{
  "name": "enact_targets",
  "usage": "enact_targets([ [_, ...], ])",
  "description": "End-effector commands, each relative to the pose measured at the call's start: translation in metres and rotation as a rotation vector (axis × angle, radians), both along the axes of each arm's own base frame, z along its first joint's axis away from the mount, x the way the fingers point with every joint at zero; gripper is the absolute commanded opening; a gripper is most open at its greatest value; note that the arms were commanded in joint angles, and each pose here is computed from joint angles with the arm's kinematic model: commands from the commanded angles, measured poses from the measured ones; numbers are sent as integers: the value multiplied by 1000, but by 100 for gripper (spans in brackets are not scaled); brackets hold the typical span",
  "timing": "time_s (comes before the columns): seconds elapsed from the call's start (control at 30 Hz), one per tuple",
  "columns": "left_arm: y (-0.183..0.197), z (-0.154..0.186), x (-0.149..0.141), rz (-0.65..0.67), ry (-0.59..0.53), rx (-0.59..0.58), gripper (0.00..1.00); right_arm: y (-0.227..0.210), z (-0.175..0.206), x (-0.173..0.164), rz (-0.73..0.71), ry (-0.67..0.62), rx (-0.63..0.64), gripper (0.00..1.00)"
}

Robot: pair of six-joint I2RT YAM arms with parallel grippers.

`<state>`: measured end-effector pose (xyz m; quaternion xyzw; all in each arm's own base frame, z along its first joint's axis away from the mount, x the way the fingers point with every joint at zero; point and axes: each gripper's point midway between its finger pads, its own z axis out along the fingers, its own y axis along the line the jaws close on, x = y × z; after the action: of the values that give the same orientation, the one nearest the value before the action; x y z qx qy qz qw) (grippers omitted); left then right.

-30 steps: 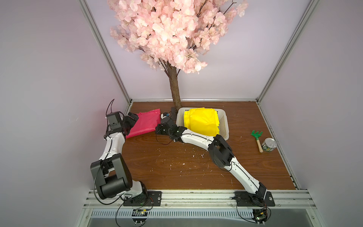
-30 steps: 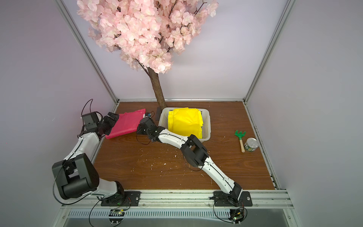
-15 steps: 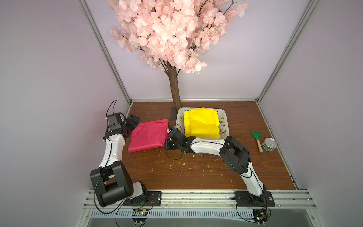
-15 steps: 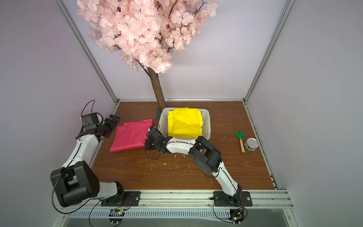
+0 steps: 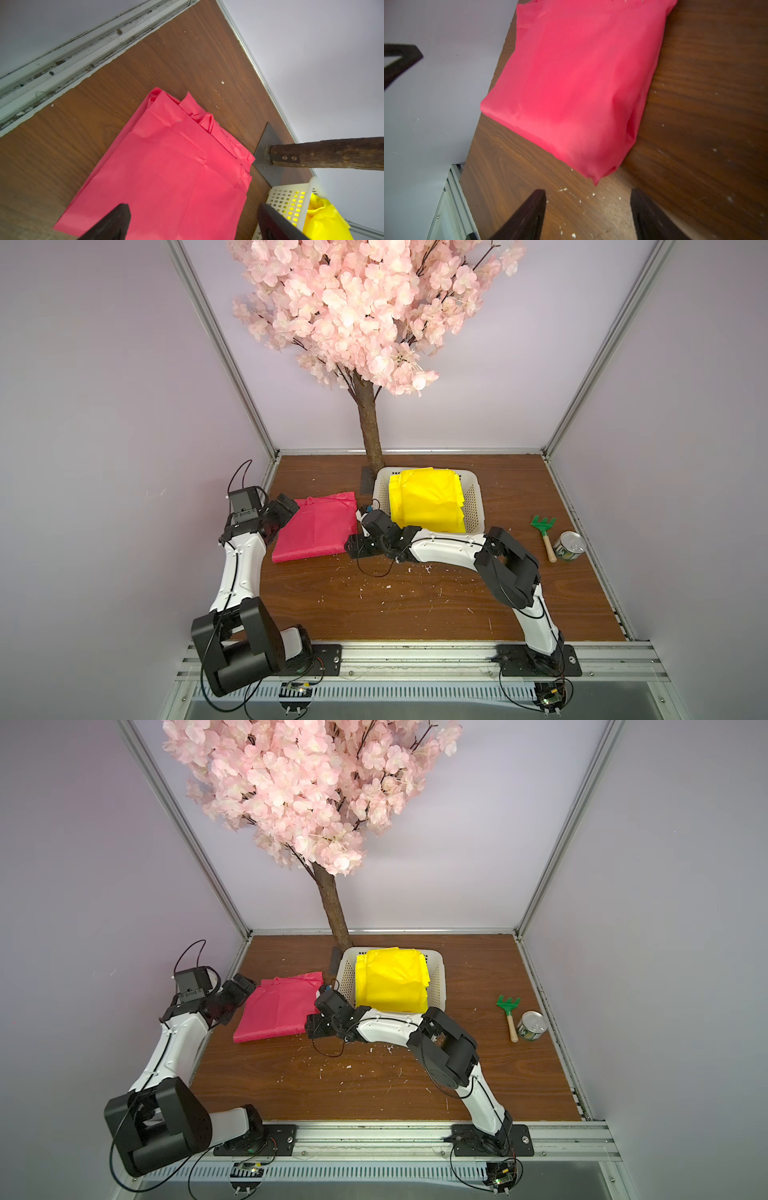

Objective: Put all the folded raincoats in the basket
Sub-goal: Move the raincoat to the center of the board, then pick up the raincoat from the center of the board.

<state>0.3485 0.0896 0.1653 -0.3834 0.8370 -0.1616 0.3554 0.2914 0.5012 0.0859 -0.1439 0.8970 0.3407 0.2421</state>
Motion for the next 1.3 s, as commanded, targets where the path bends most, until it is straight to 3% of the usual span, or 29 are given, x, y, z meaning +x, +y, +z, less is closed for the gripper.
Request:
enact_targets([
  [0.0, 0, -13, -13, -1, 61, 31, 99, 8, 20, 20, -6, -13, 78, 71],
  [0.37, 1, -22, -20, 8, 88, 36, 99, 23, -10, 21, 15, 75, 86, 71],
  [0.8, -2, -11, -16, -13, 51, 36, 99, 1, 32, 5, -72, -38, 111, 72],
  [1.03, -2, -12, -15, -10, 43, 34, 99, -1, 19, 4, -207, 53, 200, 72],
  [1.27, -3, -9, -12, -13, 36, 27, 99, 19, 3, -3, -202, 121, 215, 72],
])
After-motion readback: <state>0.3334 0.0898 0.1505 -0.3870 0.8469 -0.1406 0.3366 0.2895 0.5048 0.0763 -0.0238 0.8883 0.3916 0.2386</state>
